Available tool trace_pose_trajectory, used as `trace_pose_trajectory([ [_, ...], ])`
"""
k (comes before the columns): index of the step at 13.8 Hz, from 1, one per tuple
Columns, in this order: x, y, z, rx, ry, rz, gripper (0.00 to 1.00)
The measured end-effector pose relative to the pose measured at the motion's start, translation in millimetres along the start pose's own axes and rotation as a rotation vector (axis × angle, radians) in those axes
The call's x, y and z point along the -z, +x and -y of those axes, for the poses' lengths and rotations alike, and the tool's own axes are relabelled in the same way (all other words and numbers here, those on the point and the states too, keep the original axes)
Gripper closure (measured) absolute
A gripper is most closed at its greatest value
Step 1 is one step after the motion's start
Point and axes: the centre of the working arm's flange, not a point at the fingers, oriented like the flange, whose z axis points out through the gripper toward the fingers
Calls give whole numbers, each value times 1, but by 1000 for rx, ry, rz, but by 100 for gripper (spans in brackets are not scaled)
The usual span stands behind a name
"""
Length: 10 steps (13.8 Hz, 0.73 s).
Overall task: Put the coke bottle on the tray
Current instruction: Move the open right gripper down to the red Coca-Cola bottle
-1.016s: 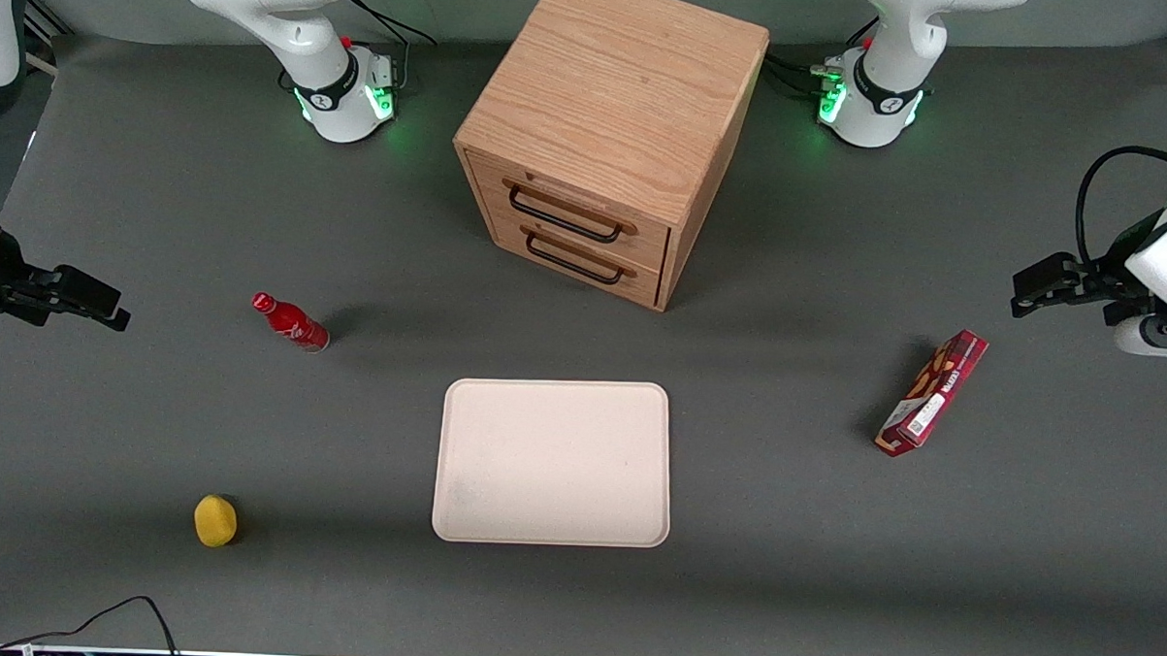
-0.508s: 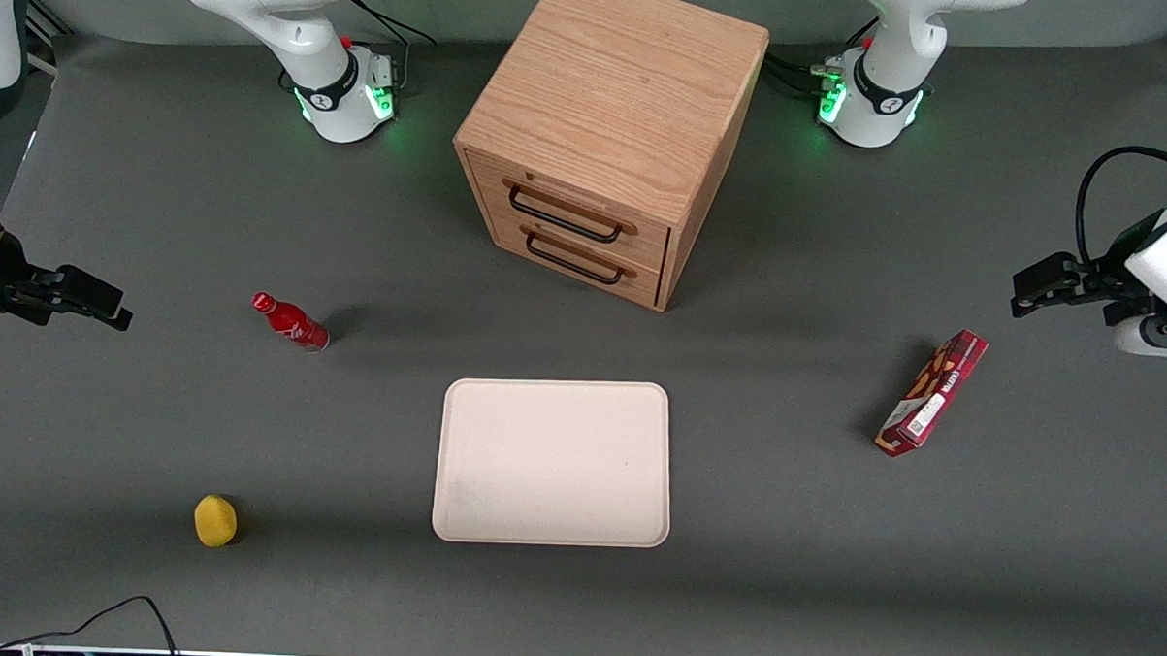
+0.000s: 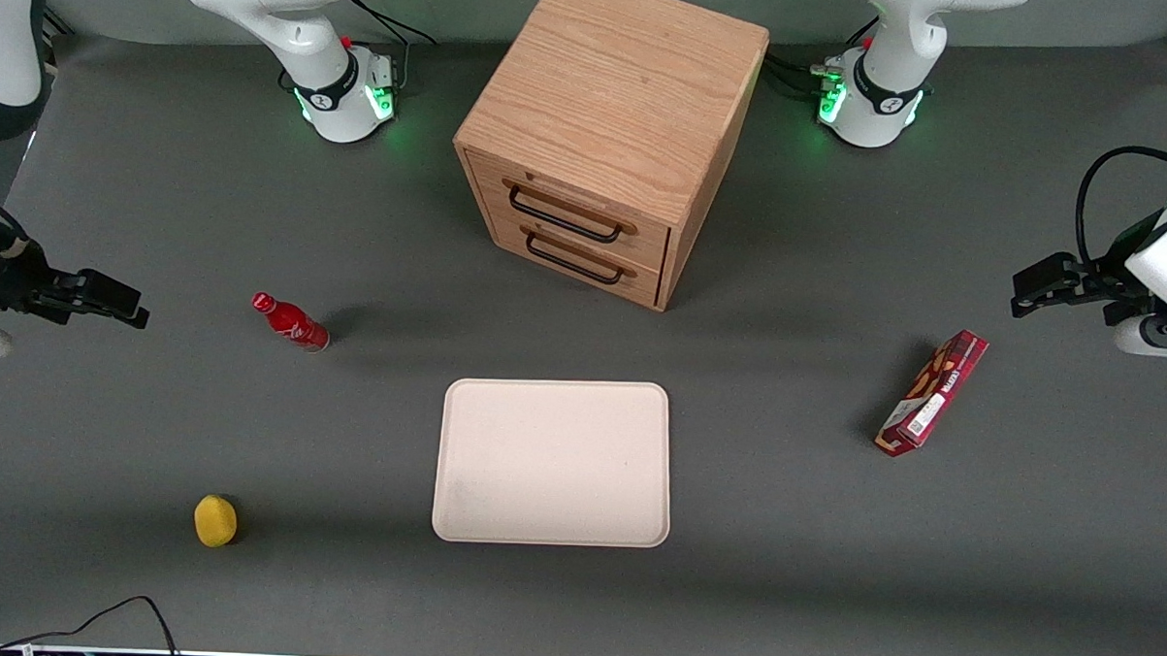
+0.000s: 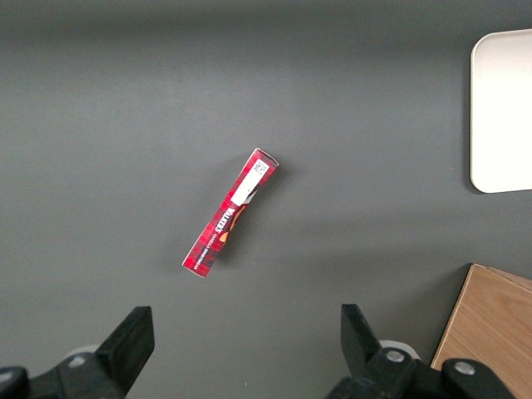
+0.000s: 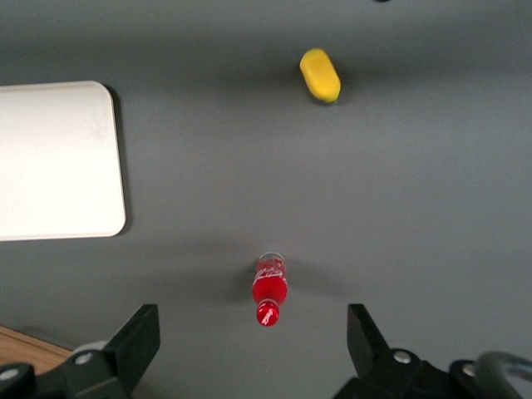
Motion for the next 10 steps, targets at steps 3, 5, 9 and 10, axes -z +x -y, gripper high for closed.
trace_pose_trajectory([
  [3,-17,-6,4,7,4,-8,0],
  [5,-21,-12,3,7,5,-5,0],
  [9,-43,-28,9,20,10,-18,0],
  [10,-56,-35,12,26,11,-24,0],
])
